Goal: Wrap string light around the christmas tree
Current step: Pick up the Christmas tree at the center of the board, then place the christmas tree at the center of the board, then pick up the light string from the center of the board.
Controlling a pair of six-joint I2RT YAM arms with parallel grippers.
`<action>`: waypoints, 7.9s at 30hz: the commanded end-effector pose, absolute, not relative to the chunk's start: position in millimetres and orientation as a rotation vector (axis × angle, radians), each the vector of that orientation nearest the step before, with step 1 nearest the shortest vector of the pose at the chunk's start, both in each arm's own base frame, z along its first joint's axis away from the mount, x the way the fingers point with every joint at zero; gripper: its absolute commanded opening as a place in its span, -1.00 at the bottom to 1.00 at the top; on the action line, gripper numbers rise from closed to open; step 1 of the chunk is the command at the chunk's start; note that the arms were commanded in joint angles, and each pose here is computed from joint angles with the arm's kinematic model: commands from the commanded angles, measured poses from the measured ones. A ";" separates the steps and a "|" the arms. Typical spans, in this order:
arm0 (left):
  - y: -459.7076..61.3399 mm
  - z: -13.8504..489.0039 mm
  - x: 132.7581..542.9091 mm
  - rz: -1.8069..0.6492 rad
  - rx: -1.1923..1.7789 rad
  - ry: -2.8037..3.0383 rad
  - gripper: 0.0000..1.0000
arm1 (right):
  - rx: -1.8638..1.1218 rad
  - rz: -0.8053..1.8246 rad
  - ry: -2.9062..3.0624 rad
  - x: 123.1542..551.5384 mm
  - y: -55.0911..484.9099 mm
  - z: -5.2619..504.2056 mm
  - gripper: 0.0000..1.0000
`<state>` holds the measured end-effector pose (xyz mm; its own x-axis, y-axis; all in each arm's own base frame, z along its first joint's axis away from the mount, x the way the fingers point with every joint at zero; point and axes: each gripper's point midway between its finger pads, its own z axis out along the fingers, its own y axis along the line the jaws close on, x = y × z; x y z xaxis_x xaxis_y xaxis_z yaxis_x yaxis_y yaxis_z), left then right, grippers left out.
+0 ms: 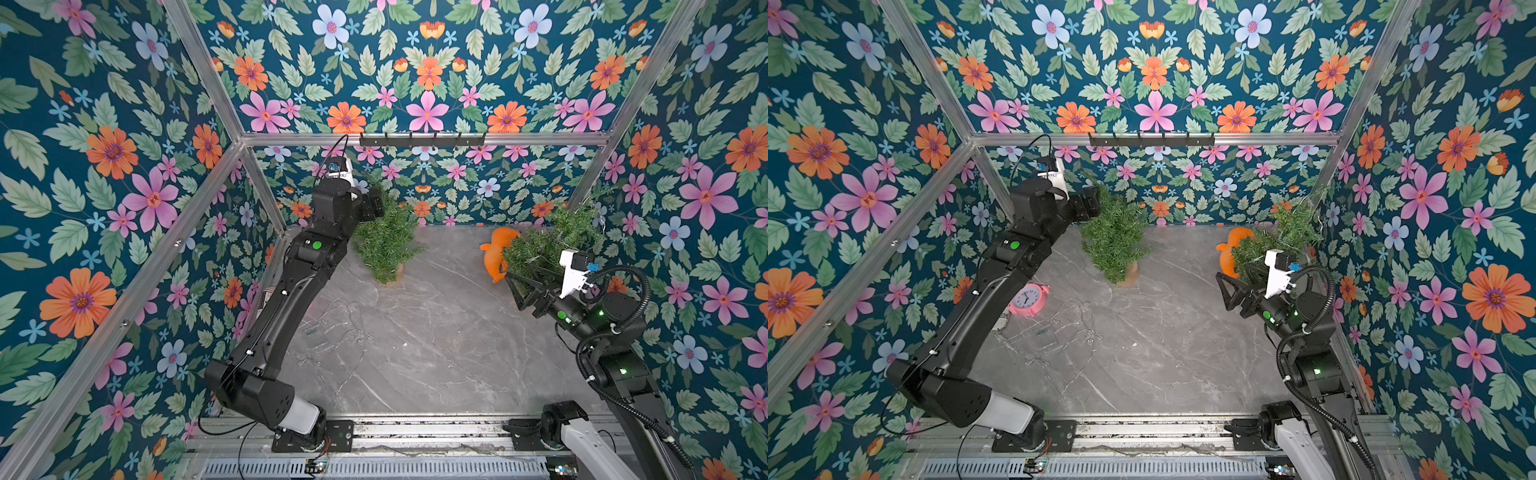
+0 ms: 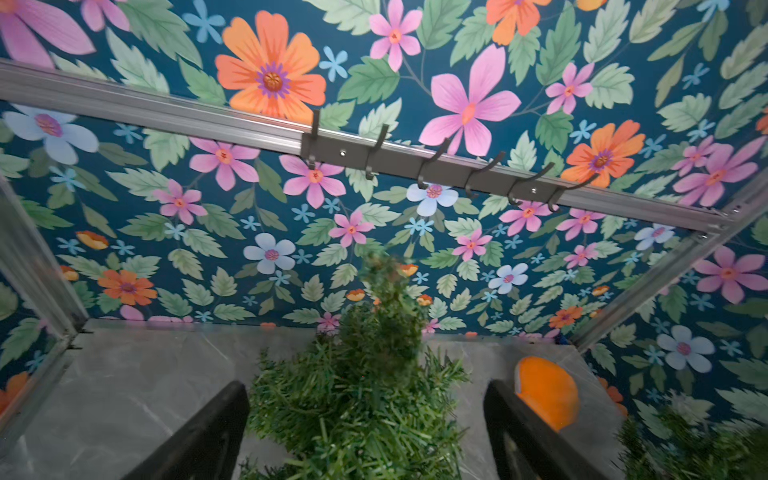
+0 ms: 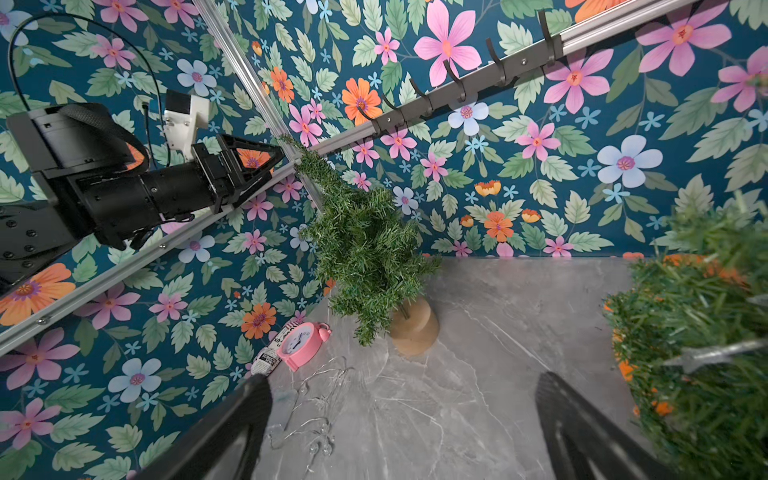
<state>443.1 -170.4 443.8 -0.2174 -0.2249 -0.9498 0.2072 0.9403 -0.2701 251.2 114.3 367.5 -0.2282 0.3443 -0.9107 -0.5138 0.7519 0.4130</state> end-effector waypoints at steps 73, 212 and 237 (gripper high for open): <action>-364.4 437.4 305.3 -0.718 0.504 1.636 -1.00 | 0.066 0.716 1.662 222.2 81.9 319.6 0.89; 10.7 23.9 284.9 0.015 -0.800 2.658 0.17 | 0.094 0.745 1.886 230.8 91.0 222.9 0.97; -138.5 389.2 323.8 -0.753 -0.016 1.909 -0.29 | -0.237 0.976 1.485 192.8 128.0 363.0 0.97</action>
